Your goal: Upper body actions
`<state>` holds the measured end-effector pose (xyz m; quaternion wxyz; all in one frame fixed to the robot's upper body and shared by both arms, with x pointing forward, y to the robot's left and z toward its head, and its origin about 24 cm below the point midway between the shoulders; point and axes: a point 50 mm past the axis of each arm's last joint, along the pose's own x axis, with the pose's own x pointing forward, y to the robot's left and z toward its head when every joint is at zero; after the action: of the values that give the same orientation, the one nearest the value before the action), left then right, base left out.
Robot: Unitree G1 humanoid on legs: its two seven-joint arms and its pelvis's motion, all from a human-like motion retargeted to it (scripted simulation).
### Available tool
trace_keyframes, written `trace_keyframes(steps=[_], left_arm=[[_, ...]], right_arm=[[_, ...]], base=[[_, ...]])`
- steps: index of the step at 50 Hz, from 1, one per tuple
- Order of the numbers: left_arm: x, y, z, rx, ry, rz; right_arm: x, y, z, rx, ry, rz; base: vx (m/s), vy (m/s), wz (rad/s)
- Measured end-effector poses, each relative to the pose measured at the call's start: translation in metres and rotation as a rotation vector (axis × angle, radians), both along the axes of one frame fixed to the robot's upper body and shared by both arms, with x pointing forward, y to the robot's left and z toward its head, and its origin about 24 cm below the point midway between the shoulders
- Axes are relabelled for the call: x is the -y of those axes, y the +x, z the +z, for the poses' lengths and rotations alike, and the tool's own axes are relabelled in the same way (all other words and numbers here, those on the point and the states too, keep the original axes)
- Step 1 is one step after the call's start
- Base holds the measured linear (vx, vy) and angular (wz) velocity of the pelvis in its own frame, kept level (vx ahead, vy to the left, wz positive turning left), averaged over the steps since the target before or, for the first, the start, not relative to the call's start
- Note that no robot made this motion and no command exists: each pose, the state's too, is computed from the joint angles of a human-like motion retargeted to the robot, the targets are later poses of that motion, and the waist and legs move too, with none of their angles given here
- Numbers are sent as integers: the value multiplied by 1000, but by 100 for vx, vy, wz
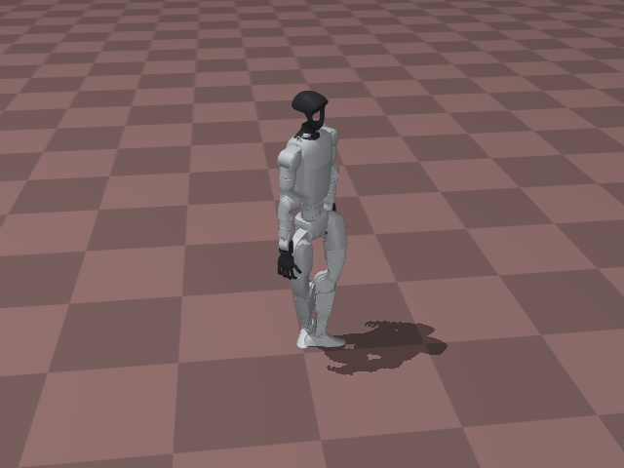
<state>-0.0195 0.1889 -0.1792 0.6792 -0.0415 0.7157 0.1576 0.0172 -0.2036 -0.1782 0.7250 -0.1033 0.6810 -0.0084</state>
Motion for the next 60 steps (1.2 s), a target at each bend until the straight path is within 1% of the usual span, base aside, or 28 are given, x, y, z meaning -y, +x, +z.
trace_keyframes(steps=[5,10,17,22,32,37,42,48,60], left_arm=[[-9,5,0,23,21,-22],[-15,17,1,41,20,-49],[-17,50,2,139,12,-166],[-23,50,3,136,20,-224],[-29,13,4,3,0,-190],[-32,-5,5,-35,-4,-179],[-29,-15,5,-67,-15,-156],[-12,-12,2,-38,-57,-139],[-5,13,-1,44,-80,-214]], right_arm=[[-4,-11,-1,-38,26,23],[-4,-28,0,-84,15,-31],[-1,-48,3,-175,6,-102],[-3,-34,1,-119,12,-65],[-7,16,0,45,24,57],[-10,27,0,76,25,92],[-11,20,0,51,29,90],[-8,7,0,9,22,67],[-7,-7,-1,-42,25,73]], base=[[26,13,100],[21,5,202],[16,-1,167],[7,-9,106],[6,-9,74],[4,-10,52],[6,-7,51],[1,-9,45],[-4,-13,24]])
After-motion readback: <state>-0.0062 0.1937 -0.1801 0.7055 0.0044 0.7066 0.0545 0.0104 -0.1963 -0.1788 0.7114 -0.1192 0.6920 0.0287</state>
